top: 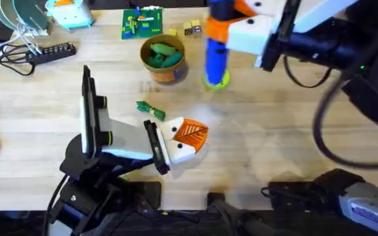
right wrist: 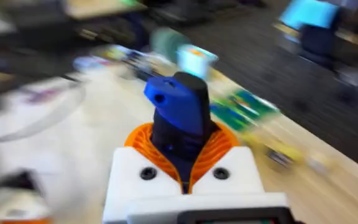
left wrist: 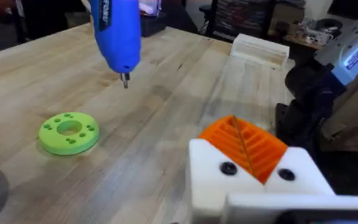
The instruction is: Pick up the gripper from the table and insert it into the empty holder that is missing its gripper. Then pick up a screw, insert it into the mounting hole, and use the screwdriver to tighten it. Finally, clean up the table by picking up the vegetable and placing it into the bucket.
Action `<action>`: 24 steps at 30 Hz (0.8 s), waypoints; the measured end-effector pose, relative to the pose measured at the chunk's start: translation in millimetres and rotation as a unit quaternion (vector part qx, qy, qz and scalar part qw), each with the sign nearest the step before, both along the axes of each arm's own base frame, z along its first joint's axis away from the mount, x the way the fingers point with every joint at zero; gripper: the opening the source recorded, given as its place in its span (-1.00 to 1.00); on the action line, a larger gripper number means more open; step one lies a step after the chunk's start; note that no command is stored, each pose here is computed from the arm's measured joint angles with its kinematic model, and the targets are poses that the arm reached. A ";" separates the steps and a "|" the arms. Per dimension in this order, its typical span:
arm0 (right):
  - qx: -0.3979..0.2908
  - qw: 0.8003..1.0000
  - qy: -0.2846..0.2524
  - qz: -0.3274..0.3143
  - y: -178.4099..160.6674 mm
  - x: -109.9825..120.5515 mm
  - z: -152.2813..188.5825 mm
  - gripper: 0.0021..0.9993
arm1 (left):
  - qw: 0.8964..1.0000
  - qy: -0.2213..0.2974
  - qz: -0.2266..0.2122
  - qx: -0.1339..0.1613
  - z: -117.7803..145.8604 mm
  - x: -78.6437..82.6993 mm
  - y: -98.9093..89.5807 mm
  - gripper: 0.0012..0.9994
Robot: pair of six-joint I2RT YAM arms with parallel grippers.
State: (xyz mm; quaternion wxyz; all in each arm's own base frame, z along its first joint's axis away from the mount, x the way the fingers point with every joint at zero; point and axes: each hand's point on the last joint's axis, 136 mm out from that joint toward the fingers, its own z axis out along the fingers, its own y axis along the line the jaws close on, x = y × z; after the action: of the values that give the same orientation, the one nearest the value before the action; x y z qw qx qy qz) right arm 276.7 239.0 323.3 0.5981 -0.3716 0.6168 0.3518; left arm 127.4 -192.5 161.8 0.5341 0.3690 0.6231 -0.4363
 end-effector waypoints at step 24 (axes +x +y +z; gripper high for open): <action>-0.518 0.813 -0.060 -0.258 -203.6 109.2 -156.4 -0.96 | 1.000 0.000 0.000 0.000 0.1 0.0 0.0 -0.97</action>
State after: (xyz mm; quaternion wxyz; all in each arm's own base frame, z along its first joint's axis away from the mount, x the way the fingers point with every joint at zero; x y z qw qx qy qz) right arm 385.8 35.4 166.9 0.4223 -0.4737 0.7437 -0.2101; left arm 127.3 -192.5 161.8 0.5342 0.3690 0.6230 -0.4363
